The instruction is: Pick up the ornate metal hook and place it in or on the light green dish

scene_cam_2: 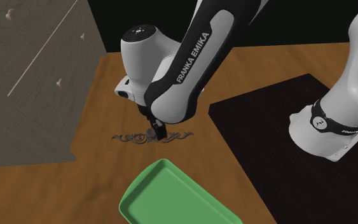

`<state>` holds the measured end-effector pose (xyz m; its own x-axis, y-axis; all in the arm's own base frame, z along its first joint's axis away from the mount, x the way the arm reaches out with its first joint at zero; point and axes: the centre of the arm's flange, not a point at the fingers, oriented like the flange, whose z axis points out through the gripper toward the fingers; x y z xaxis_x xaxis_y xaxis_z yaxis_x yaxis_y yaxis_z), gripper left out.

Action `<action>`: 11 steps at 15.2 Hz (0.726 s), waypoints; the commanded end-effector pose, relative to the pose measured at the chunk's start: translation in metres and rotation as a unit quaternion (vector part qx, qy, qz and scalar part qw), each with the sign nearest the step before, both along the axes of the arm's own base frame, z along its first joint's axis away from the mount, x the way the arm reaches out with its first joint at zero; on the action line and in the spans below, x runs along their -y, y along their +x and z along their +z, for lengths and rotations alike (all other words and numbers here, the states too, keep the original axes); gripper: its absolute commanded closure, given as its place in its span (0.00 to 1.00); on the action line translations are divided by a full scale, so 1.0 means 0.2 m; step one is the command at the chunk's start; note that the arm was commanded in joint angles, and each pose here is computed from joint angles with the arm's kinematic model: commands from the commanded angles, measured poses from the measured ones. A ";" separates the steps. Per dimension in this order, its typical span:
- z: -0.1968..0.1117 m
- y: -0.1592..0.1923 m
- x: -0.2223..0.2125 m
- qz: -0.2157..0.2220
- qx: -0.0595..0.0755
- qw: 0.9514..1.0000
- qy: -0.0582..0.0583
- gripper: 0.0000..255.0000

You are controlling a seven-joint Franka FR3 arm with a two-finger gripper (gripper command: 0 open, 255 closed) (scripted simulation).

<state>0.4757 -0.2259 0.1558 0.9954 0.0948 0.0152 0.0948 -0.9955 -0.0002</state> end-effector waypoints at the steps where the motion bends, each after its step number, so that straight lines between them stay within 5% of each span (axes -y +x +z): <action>1: -0.05 0.00 0.01 0.000 0.000 1.000 0.000 0.00; 11: -0.18 0.01 0.01 0.000 0.000 1.000 0.000 0.00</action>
<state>0.4768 -0.2271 0.1209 0.9954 0.0946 0.0161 0.0946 -0.9955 -0.0009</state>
